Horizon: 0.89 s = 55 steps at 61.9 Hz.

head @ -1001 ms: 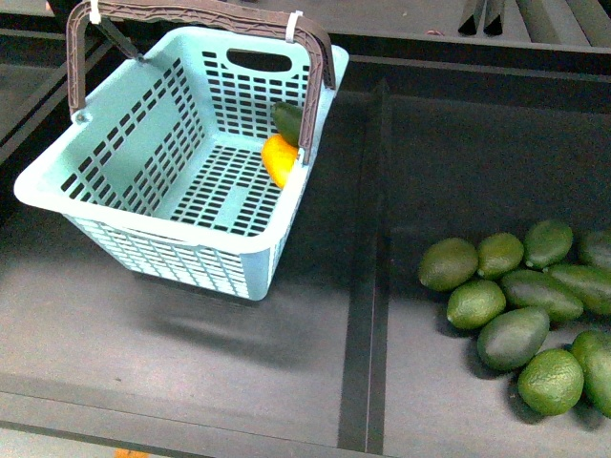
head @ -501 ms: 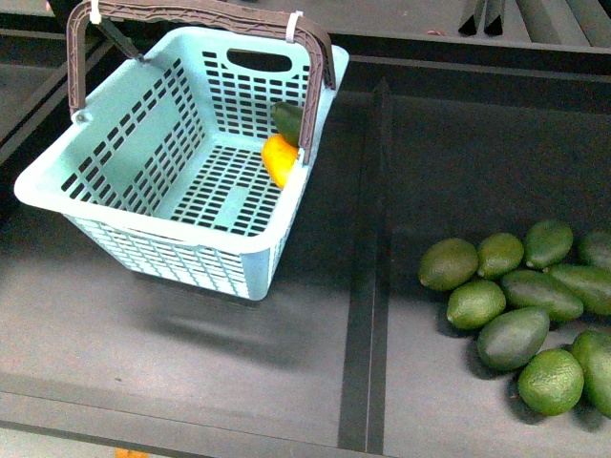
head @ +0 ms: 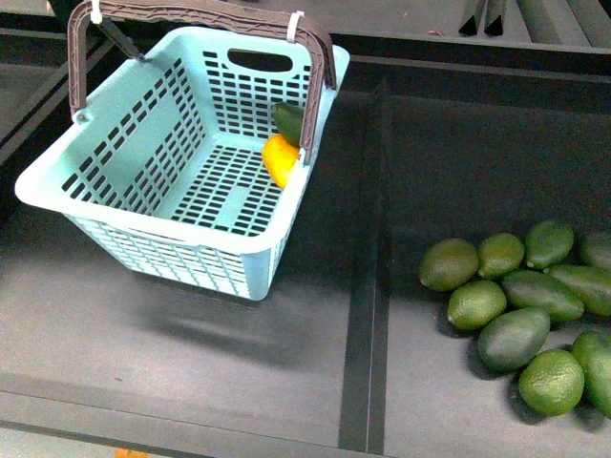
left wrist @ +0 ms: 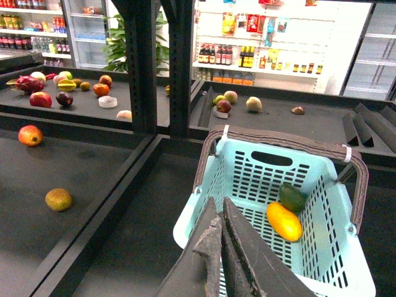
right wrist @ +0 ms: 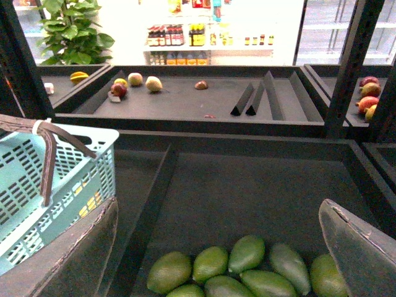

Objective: Pick mango and avocado into basket

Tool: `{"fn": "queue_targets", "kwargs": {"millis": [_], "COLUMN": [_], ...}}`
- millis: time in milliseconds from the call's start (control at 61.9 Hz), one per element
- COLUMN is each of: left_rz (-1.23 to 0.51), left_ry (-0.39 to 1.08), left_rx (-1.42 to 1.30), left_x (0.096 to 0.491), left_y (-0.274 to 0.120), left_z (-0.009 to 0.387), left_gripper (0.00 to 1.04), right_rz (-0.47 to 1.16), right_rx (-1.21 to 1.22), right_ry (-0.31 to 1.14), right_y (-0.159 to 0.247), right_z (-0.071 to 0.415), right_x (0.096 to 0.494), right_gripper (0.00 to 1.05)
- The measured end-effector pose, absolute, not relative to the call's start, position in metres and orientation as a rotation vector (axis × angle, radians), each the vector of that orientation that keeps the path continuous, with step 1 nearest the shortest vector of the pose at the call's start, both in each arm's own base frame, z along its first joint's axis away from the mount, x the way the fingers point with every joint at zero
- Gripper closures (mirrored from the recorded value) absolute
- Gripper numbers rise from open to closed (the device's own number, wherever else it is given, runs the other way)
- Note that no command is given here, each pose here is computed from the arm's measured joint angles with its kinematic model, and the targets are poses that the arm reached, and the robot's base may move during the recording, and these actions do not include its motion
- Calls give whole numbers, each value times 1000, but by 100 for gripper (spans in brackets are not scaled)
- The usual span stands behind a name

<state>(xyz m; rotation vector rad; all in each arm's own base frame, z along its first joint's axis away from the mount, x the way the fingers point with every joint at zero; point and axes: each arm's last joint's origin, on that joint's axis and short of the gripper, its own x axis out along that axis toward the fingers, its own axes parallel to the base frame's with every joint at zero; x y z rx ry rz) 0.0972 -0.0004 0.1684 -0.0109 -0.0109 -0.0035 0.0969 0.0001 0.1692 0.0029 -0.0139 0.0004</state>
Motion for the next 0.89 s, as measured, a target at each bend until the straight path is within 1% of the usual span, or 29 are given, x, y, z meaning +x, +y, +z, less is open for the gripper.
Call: {"fn": "queue_targets", "kwargs": {"millis": [387, 468, 484, 581, 597, 662, 678, 791, 807, 840, 888], "left_rz": [-3, -3, -3, -3, -4, -3, -3, -3, -3, -3, -3], "left_ry": [-10, -10, -10, -10, -10, -10, -10, -10, -10, -10, -10], "left_rx": [-11, -11, -11, -11, -11, -11, -11, -11, -10, -10, -10], "left_x": [97, 97, 97, 97, 97, 97, 97, 97, 97, 97, 97], "left_y": [0, 0, 0, 0, 0, 0, 0, 0, 0, 0, 0], "left_z": [168, 168, 168, 168, 168, 168, 168, 168, 168, 168, 168], "left_gripper": [102, 84, 78, 57, 51, 37, 32, 8, 7, 9, 8], "right_rz": [0, 0, 0, 0, 0, 0, 0, 0, 0, 0, 0], "right_rx": [3, 3, 3, 3, 3, 3, 3, 3, 3, 3, 3], "right_ry": [-14, -14, -14, -14, -14, -14, -14, -14, -14, -14, -14], "right_y": [0, 0, 0, 0, 0, 0, 0, 0, 0, 0, 0], "right_z": [169, 169, 169, 169, 169, 169, 169, 169, 169, 169, 169], "right_x": [97, 97, 97, 97, 97, 97, 97, 97, 97, 97, 97], "right_gripper": [9, 9, 9, 9, 9, 9, 9, 9, 9, 9, 9]}}
